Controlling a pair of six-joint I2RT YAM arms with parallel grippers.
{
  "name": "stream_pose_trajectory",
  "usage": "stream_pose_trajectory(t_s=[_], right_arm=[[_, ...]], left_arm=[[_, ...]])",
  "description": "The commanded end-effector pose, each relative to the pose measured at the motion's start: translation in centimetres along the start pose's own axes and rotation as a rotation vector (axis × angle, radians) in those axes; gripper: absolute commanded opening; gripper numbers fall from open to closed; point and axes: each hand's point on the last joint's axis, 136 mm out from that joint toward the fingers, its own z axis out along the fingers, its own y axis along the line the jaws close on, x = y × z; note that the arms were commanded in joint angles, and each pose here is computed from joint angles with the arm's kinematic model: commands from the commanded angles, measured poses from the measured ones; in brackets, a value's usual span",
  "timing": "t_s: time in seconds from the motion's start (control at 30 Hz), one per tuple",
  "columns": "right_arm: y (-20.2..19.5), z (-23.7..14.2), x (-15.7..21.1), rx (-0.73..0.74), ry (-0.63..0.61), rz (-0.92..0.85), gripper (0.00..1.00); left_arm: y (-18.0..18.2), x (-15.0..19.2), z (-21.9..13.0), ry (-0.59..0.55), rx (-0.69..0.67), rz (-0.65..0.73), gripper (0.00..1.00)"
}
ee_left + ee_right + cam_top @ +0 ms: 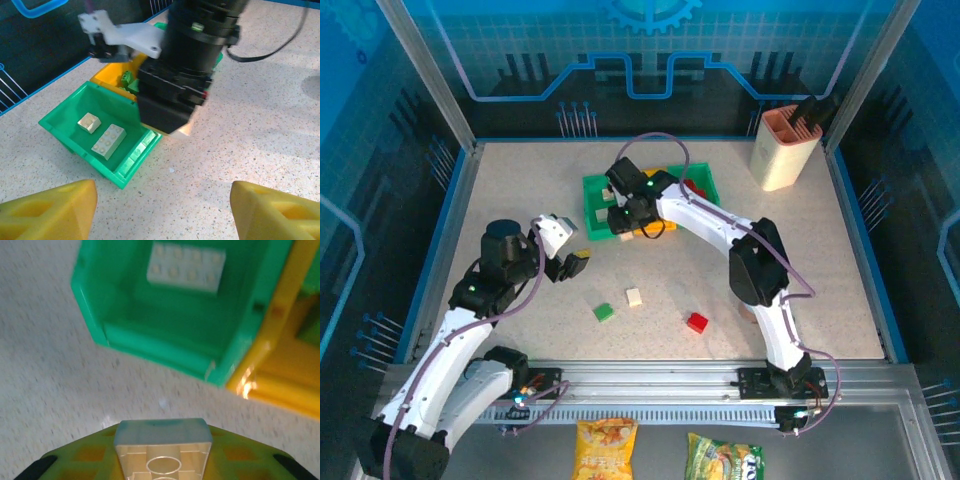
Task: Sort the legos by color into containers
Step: Place the lego in the container.
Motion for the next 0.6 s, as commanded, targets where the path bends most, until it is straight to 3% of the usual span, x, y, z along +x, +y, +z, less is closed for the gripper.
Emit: stream_pose_trajectory(t_s=[0.0,0.17,0.57], right_arm=[[0.1,1.2,-3.4,-0.022,-0.086,0.006,0.35],[0.1,2.3,-7.0,-0.015,-0.185,0.023,0.34],[-0.5,6.8,-10.9,-0.027,-0.283,0.093,0.34]], left_arm=[[-0.4,-0.7,-0.2,-0.013,0.021,0.002,0.72],[-0.4,-0.7,-0.2,-0.012,0.021,0.002,0.72],[-0.5,-0.7,0.0,-0.013,0.033,-0.004,0.72]])
